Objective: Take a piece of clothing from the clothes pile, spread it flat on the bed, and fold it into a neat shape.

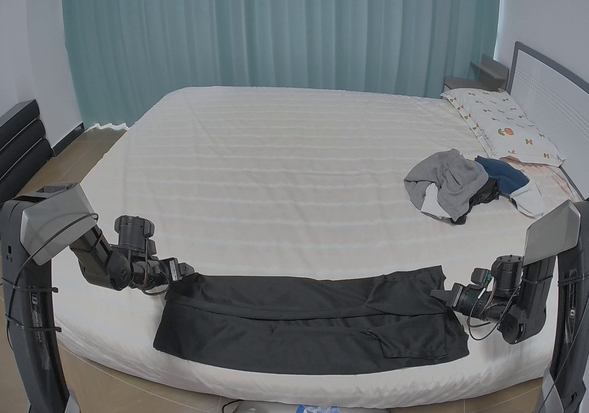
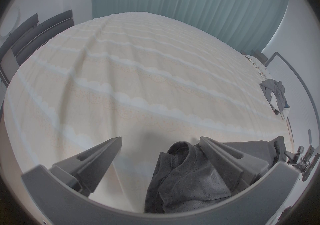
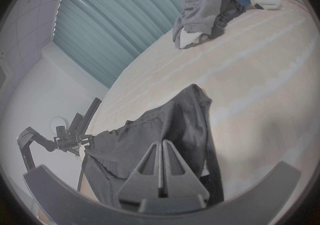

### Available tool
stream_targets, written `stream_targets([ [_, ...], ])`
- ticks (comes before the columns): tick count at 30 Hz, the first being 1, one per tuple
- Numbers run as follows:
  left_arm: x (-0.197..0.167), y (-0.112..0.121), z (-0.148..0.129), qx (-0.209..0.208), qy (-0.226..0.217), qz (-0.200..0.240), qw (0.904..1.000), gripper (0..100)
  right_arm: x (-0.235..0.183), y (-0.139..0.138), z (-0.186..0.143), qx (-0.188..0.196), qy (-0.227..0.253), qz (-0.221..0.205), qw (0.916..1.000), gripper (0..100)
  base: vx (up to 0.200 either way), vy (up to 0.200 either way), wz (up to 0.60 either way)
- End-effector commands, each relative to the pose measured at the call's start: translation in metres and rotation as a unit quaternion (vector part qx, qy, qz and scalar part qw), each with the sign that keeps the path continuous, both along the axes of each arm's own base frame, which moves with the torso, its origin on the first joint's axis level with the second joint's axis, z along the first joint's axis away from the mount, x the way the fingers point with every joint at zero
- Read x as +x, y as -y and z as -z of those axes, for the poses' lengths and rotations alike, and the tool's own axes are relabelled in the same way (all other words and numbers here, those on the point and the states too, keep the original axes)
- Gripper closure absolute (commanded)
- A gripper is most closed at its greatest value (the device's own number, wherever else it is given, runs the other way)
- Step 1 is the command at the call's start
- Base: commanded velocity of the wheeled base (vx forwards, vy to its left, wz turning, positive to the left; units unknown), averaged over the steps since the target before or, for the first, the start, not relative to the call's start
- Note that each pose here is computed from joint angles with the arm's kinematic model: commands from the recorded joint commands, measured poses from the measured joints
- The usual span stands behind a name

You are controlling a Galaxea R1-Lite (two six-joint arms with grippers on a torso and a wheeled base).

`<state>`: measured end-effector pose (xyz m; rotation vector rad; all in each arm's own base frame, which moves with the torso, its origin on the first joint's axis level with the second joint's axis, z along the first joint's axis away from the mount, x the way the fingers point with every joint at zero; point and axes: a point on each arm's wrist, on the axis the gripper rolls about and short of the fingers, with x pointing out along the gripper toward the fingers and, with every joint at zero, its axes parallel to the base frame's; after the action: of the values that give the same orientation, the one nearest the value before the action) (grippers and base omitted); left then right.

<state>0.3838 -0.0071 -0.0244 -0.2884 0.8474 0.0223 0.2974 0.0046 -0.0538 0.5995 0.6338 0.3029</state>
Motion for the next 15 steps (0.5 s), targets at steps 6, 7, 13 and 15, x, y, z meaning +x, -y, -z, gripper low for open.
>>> stream_targets([
  [6,0.001,0.000,-0.001,0.000,0.003,-0.001,1.0000,0,-0.001,0.003,0.006,0.000,-0.007,0.005,1.0000,100,0.000,0.000,0.00],
  [7,0.001,0.000,-0.001,0.000,0.003,-0.001,1.0000,0,-0.001,0.003,0.006,0.000,-0.007,0.005,1.0000,100,0.000,0.000,0.00],
  [13,0.002,-0.004,-0.008,-0.002,0.011,-0.004,0.9999,0,0.001,0.004,0.002,0.006,-0.002,0.008,0.9999,0,0.000,0.000,0.00],
  [15,0.002,-0.006,-0.012,-0.003,0.013,-0.004,0.9999,0,0.001,0.005,-0.003,0.010,0.004,0.014,0.9999,0,0.000,0.000,0.00],
])
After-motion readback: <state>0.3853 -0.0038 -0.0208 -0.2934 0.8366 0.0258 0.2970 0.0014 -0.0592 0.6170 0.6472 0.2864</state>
